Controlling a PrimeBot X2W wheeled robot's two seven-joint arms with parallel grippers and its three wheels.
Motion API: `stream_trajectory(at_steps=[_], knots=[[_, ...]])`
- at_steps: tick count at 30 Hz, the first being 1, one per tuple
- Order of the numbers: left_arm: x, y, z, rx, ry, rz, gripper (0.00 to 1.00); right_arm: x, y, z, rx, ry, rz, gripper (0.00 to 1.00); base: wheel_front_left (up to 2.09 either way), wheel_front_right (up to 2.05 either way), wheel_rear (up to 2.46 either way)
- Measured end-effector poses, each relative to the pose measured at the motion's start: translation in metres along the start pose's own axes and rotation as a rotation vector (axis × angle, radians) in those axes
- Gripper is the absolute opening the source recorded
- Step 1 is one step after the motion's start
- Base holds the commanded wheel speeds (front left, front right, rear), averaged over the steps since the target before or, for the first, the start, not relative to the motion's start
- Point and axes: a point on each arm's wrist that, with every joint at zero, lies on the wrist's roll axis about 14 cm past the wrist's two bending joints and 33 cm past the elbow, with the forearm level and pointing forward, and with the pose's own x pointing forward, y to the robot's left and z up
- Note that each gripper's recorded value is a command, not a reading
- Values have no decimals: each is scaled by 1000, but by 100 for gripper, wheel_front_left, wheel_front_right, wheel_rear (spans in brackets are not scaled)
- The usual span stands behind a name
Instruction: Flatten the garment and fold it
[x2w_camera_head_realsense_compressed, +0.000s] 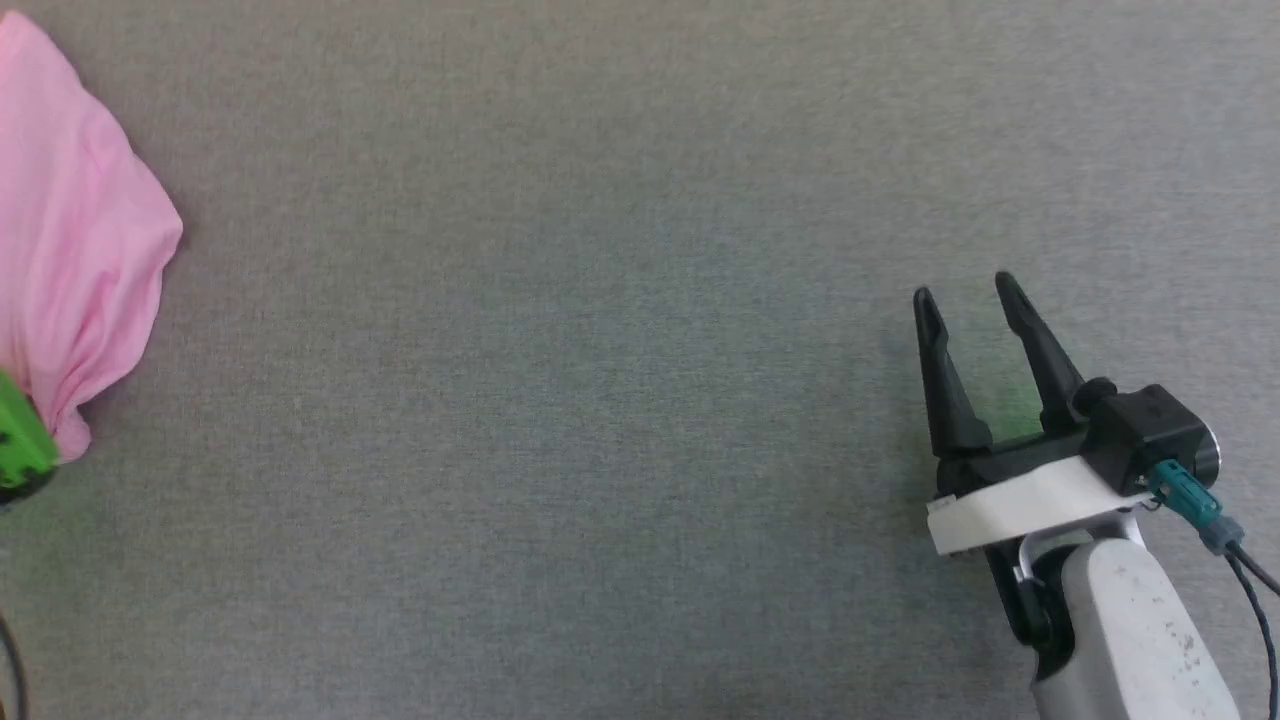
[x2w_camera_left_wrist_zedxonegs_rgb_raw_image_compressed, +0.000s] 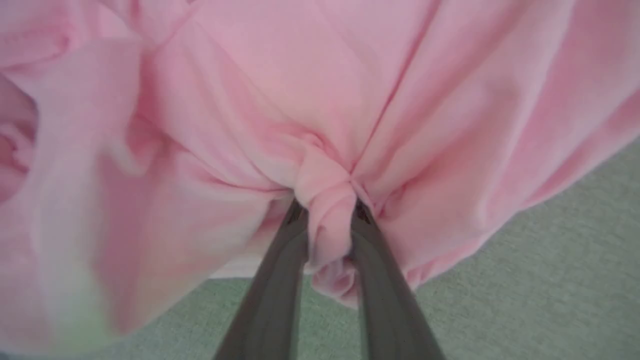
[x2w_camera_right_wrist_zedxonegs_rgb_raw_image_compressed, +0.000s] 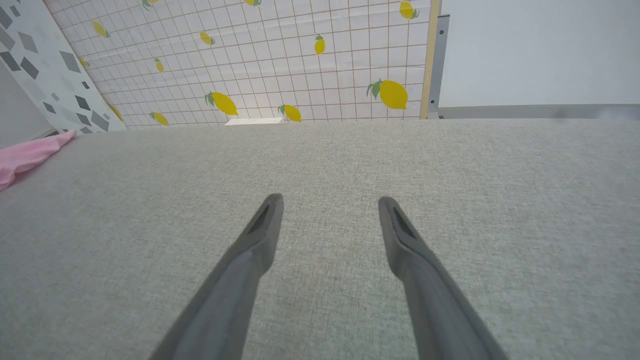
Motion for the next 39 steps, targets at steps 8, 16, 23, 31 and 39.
stream_trajectory(at_steps=[8, 16, 23, 31, 39], knots=[[-66, -46, 100, 262, -634, -91, 0, -39, -18, 17, -13, -17, -75, 100, 0, 0, 0], [-216, -119, 166, 340, -1232, -273, 0, -76, -18, 56, -39, -112, -99, 100, 0, 0, 0], [-301, -218, 130, 349, -1411, -589, 0, -101, -14, 91, -59, -203, -103, 100, 0, 0, 0], [-260, -336, 7, 457, -1026, -926, 0, -128, -25, 102, -66, -227, -155, 100, 0, 0, 0], [-153, -343, -189, 750, -191, -908, 38, -150, -42, 99, -64, -216, -228, 100, 0, 0, 0]])
